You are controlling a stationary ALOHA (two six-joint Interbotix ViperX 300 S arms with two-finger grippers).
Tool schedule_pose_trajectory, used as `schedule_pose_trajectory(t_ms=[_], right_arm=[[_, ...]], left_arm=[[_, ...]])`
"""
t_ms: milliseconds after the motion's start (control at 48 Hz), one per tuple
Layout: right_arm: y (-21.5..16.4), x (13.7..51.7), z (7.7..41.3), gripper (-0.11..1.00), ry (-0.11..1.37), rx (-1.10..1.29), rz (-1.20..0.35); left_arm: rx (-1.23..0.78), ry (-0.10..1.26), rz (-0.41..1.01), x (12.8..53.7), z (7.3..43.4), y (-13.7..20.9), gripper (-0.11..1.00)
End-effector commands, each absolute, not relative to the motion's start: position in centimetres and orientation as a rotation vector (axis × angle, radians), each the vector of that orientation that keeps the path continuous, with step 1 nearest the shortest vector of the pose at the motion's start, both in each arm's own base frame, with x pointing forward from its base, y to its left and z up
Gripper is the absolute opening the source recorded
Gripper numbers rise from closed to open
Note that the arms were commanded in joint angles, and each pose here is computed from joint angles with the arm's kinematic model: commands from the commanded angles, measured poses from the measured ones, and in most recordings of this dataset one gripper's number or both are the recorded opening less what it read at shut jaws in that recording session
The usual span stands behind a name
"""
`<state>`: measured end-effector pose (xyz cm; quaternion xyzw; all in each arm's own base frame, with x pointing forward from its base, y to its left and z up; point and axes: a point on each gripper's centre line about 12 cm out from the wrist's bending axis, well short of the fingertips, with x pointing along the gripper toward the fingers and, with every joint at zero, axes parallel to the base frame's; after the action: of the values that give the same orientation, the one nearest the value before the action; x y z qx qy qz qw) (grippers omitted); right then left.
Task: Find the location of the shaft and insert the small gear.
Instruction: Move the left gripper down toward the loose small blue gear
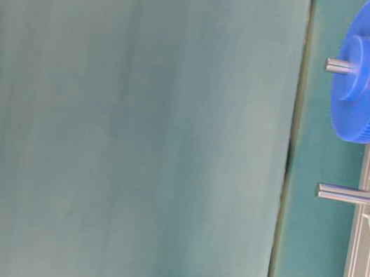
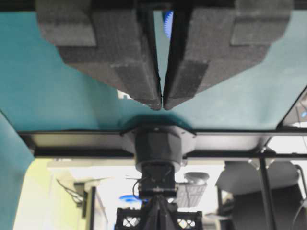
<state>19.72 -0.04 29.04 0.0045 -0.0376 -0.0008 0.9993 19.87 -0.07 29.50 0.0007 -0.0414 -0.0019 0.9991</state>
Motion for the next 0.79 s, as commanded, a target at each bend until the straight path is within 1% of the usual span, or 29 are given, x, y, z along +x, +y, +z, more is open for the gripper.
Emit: schedule_pose_trajectory(t_ms=[0, 63, 125, 167, 250, 396, 542, 667, 771], right_arm=[[-0.1, 20.1, 29.8, 0.16, -0.087, 0.015, -0.003], [-0.1, 20.2, 29.4, 0.16, -0.037, 0.044, -0.009], [-0.1, 20.4, 28.8, 0.09, 0.04, 0.064, -0.011], [-0.1, 20.5, 28.5, 0.06, 0.093, 0.073, -0.01], [-0.1, 20.8, 28.1, 0.06, 0.204, 0.088, -0.012], [0.0, 21.2, 26.9, 0.06, 0.383, 0.094, -0.014], [0.0, 21.7, 25.5, 0.06, 0.477, 0.097, -0.019], [0.0, 22.0, 24.6, 0.06, 0.527, 0.098, -0.022], [-0.2, 22.2, 23.7, 0.06, 0.567, 0.106, -0.031]], left_arm=[[0.0, -0.058, -0.004, 20.9, 29.9, 0.0, 0.11], [-0.016, -0.02, -0.008, 21.6, 29.8, -0.1, 0.11], [-0.031, 0.019, -0.018, 22.4, 29.5, -0.4, 0.03], [-0.038, 0.042, -0.031, 22.9, 29.4, -0.7, 0.0], [-0.049, 0.086, -0.053, 23.8, 29.1, -1.3, 0.0], [-0.063, 0.218, -0.079, 25.8, 27.9, -2.2, 0.0], [-0.076, 0.371, -0.079, 28.1, 26.6, -2.8, 0.0], [-0.066, 0.435, -0.083, 30.2, 25.7, -3.2, 0.01], [-0.063, 0.479, -0.082, 31.5, 24.5, -3.3, 0.05]])
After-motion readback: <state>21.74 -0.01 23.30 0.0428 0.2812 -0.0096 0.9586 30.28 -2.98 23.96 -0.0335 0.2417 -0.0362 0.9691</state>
